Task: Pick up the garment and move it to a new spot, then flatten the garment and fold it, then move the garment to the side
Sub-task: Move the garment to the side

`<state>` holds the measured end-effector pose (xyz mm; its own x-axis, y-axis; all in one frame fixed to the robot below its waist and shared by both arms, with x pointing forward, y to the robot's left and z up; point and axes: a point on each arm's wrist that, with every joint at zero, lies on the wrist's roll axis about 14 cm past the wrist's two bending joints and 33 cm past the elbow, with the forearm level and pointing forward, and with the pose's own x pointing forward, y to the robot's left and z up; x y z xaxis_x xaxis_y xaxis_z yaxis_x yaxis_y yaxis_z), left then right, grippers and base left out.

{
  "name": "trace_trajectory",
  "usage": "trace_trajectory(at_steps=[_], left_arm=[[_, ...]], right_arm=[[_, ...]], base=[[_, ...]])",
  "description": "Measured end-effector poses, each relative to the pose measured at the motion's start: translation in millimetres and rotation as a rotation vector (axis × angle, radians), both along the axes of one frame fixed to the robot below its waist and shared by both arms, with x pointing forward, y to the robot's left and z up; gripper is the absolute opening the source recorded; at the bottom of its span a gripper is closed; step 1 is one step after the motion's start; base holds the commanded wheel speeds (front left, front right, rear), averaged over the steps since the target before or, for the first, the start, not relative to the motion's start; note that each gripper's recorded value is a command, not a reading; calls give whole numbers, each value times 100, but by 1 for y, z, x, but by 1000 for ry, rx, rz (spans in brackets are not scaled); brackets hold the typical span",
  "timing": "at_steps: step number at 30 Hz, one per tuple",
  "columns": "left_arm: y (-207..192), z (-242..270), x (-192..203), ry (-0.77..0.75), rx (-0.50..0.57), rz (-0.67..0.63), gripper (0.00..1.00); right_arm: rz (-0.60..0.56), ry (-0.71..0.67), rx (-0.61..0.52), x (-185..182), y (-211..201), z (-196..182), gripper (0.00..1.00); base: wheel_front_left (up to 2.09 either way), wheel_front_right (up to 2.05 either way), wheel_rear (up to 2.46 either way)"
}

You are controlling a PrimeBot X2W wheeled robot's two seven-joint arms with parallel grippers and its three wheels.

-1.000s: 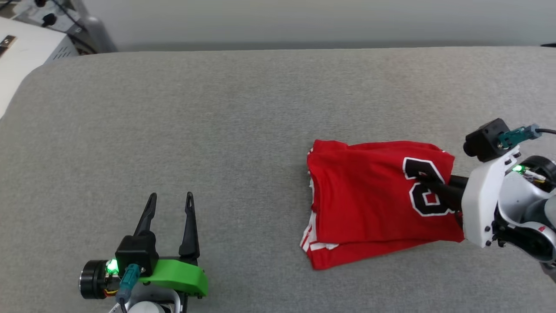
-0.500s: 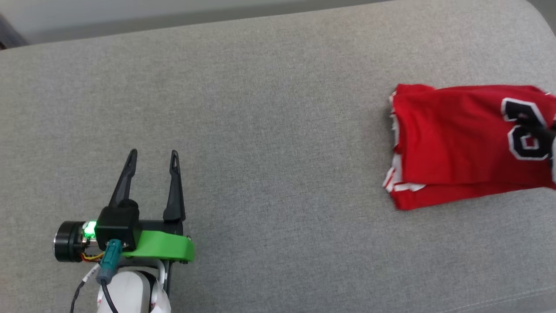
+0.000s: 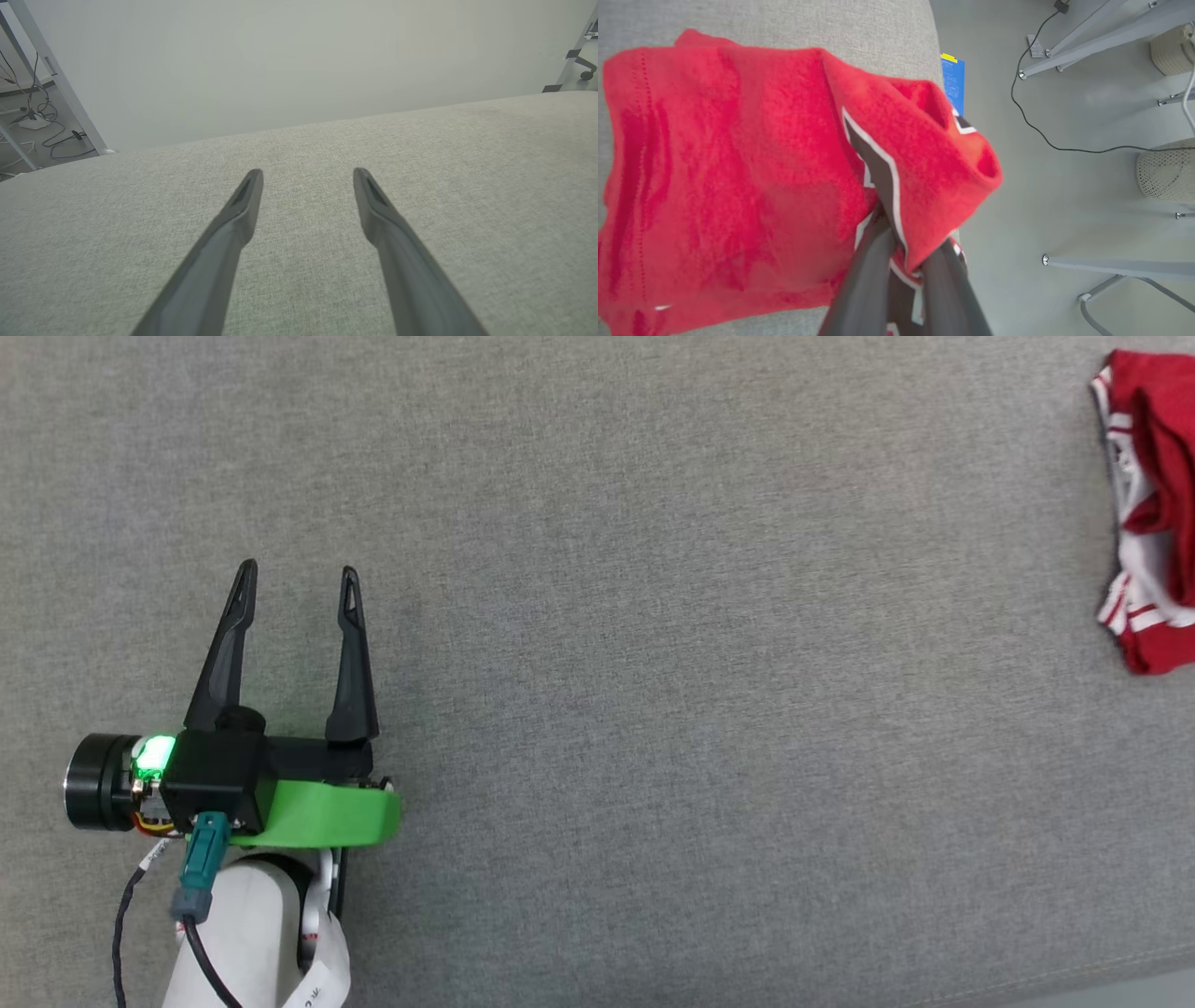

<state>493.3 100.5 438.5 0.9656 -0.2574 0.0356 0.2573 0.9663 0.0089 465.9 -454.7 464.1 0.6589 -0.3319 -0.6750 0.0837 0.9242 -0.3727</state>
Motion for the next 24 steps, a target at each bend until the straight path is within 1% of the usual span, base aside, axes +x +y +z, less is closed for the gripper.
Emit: trace_trajectory(at_steps=[2, 7, 8, 9, 11, 13, 14, 18, 20, 22, 24], left_arm=[[2, -6, 1, 11, 4, 5, 100], [12, -17, 1, 31, 24, 37, 100], [14, -18, 1, 33, 27, 40, 100], [15, -17, 0, 32, 28, 43, 100], [17, -12, -1, 23, 31, 53, 100], [18, -6, -2, 13, 32, 59, 100], [20, -2, -4, 7, 31, 63, 100], [24, 11, -13, -2, 17, 85, 100], [27, 15, -21, 4, 12, 97, 100], [31, 19, -31, 7, 14, 113, 100], [36, 24, -39, 8, 13, 129, 100]], right_arm=[[-39, -17, -4, 7, -11, -2, 0], [-52, -14, -28, 20, -14, -24, 0], [-63, -21, -14, 22, -12, -28, 51], [-70, -29, -2, 22, -11, -30, 100], [-69, -52, 0, 24, -9, -30, 100], [-49, -89, -30, 26, -10, -19, 100], [-38, -128, -43, 29, -11, -10, 100], [30, -310, -72, 41, -2, 34, 100], [82, -415, -82, 46, 9, 56, 100], [122, -535, -60, 49, 25, 76, 100], [174, -619, -51, 50, 44, 91, 100]], base=[[0, 0, 0], [0, 0, 0], [0, 0, 0], [0, 0, 0], [0, 0, 0], [0, 0, 0], [0, 0, 0], [0, 0, 0], [0, 0, 0], [0, 0, 0], [0, 0, 0]])
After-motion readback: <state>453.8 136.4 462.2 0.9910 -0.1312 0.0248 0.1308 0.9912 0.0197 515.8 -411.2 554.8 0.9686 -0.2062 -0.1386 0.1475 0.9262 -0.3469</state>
